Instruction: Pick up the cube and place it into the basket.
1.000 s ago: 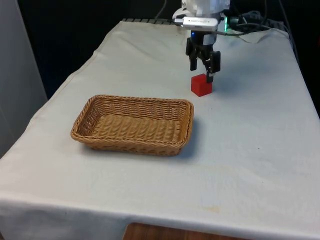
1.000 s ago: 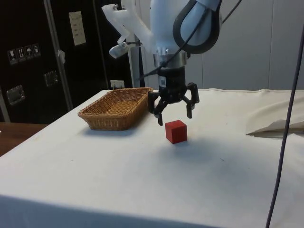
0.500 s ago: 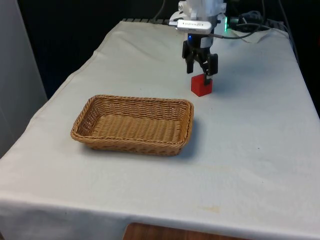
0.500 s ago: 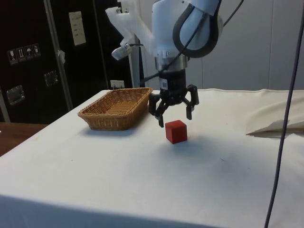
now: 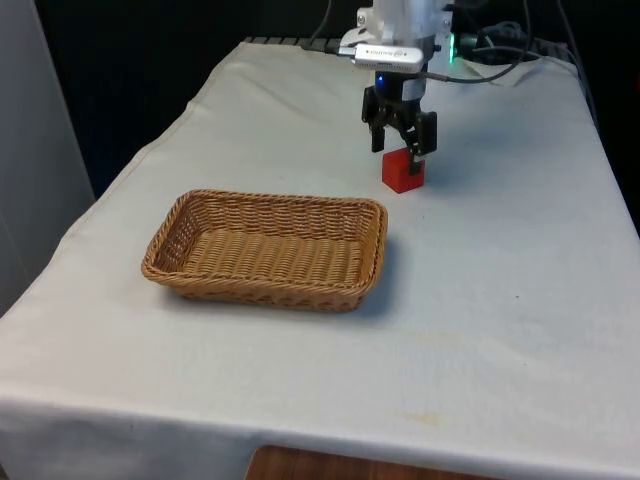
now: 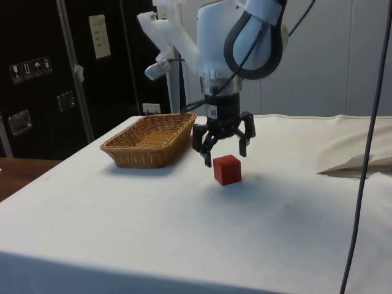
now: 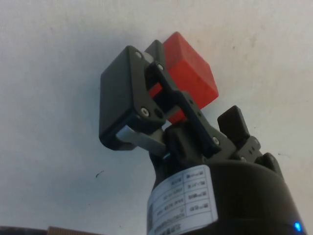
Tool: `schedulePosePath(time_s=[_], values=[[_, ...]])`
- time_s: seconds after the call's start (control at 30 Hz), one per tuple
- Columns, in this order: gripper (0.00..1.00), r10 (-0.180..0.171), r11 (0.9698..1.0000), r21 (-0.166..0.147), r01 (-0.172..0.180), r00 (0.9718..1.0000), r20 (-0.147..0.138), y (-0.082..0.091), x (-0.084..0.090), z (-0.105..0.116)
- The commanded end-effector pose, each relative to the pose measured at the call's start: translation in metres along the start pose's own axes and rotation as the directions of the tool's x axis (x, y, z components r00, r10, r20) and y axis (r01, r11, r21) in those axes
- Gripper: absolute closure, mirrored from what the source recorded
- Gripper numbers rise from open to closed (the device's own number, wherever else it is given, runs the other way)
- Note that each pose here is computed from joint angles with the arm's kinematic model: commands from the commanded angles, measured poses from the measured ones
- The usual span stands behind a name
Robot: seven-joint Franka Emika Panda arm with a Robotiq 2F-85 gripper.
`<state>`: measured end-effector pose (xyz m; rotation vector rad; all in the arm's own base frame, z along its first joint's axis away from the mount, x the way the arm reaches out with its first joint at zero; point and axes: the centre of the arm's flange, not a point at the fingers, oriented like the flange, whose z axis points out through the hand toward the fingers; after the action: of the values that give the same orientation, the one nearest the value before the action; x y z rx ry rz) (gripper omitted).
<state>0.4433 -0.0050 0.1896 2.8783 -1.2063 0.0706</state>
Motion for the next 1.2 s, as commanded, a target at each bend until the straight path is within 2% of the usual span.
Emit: schedulePosePath(time_s=[0.0,0.1,0.13,0.2,0.37,0.4,0.43,0.67,0.7,0.73,0.77,1.0,1.03,1.07,1.17], values=[[0.00,-0.001,0.9999,0.012,0.001,1.0000,0.002,-0.001,-0.002,0.000],[0.00,-0.003,0.9999,0.010,0.003,1.0000,0.003,-0.001,-0.005,0.001],[0.00,-0.003,1.0000,-0.004,0.003,1.0000,0.003,0.000,-0.002,0.002],[0.00,-0.004,1.0000,0.008,0.004,1.0000,0.006,-0.001,-0.006,0.002],[0.00,-0.007,1.0000,0.002,0.007,0.9999,0.014,0.000,-0.010,0.005],[0.00,-0.011,0.9999,-0.010,0.011,0.9999,0.012,0.001,-0.007,0.005],[0.00,-0.009,1.0000,0.001,0.009,0.9998,0.015,-0.001,-0.011,0.006],[0.00,-0.012,0.9999,-0.007,0.012,0.9996,0.025,-0.002,-0.014,0.012],[0.00,-0.012,0.9999,-0.008,0.012,0.9996,0.026,-0.002,-0.014,0.012],[0.00,-0.015,0.9996,-0.023,0.016,0.9996,0.024,0.000,-0.011,0.013],[0.00,-0.013,0.9999,-0.009,0.013,0.9996,0.027,-0.002,-0.014,0.013],[0.00,-0.017,0.9997,-0.018,0.017,0.9995,0.025,-0.006,-0.009,0.017],[0.00,-0.018,0.9995,-0.027,0.019,0.9996,0.023,-0.004,-0.009,0.017],[0.00,-0.017,0.9997,-0.019,0.017,0.9996,0.025,-0.007,-0.008,0.017],[0.00,-0.018,0.9996,-0.021,0.019,0.9996,0.022,-0.008,-0.006,0.019]])
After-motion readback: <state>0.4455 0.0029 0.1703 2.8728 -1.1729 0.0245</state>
